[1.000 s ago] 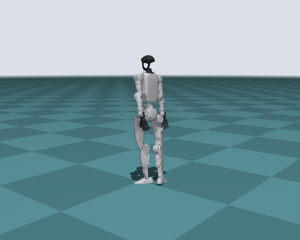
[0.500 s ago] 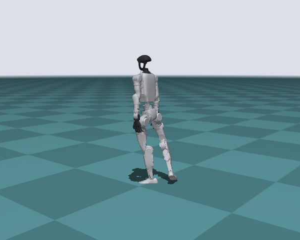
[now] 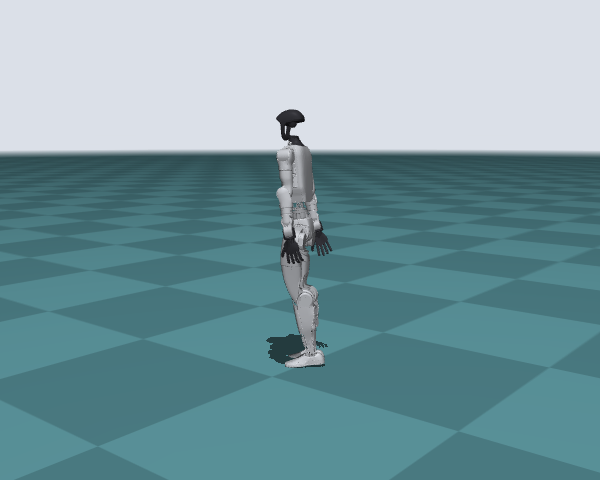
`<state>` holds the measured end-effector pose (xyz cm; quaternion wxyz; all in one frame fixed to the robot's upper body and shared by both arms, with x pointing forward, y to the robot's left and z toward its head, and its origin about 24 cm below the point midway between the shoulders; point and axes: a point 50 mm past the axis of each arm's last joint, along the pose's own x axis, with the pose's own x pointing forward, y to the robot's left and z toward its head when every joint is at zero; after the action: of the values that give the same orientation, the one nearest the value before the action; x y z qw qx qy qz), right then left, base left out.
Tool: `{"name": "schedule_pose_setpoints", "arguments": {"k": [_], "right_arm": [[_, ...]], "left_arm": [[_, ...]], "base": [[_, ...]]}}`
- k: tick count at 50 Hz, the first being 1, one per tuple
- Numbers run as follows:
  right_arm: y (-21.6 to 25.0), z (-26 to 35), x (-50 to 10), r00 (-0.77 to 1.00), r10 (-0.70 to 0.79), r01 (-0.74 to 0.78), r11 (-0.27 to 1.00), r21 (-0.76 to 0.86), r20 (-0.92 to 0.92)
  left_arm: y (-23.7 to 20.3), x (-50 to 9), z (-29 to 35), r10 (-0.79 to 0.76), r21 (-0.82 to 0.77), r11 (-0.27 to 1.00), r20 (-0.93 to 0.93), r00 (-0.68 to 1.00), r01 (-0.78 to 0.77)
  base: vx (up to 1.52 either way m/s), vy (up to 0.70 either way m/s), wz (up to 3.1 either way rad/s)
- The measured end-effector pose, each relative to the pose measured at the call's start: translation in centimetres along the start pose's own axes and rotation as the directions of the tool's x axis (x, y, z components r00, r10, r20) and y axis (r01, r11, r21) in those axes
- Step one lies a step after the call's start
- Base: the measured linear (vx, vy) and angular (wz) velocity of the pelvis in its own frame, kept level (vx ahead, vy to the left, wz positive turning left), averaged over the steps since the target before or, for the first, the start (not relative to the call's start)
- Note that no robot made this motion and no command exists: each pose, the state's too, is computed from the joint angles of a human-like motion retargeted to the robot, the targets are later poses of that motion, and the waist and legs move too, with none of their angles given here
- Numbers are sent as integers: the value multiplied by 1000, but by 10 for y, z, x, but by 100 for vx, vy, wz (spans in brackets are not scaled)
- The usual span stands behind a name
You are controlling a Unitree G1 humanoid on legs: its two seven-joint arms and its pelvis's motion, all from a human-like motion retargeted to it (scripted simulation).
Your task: In place motions
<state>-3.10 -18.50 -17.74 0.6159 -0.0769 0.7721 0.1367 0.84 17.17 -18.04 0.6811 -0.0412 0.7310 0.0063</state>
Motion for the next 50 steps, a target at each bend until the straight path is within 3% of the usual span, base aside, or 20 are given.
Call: {"name": "schedule_pose_setpoints", "arguments": {"k": [5,17,33,43,50], "right_arm": [[2,9,0,998,-57,59,986,-158,19],[14,55,-5,982,-27,67,974,-216,184],[0,20,-2,999,-47,50,989,-142,24],[-22,38,-9,990,-98,113,981,-157,97],[-22,61,-14,980,-90,116,983,-143,180]], "left_arm": [[-4,2,-35,-56,-22,998,-89,994,54],[4,0,-46,-28,146,988,-177,984,55],[2,1,-26,-17,158,987,-105,994,34],[-23,3,-29,-80,-190,979,-49,996,69],[-4,1,-31,-56,-16,998,-111,992,55]], "base": [[18,3,34],[-1,-2,22],[-1,-4,-16],[-12,6,-37],[-6,11,-190]]}}
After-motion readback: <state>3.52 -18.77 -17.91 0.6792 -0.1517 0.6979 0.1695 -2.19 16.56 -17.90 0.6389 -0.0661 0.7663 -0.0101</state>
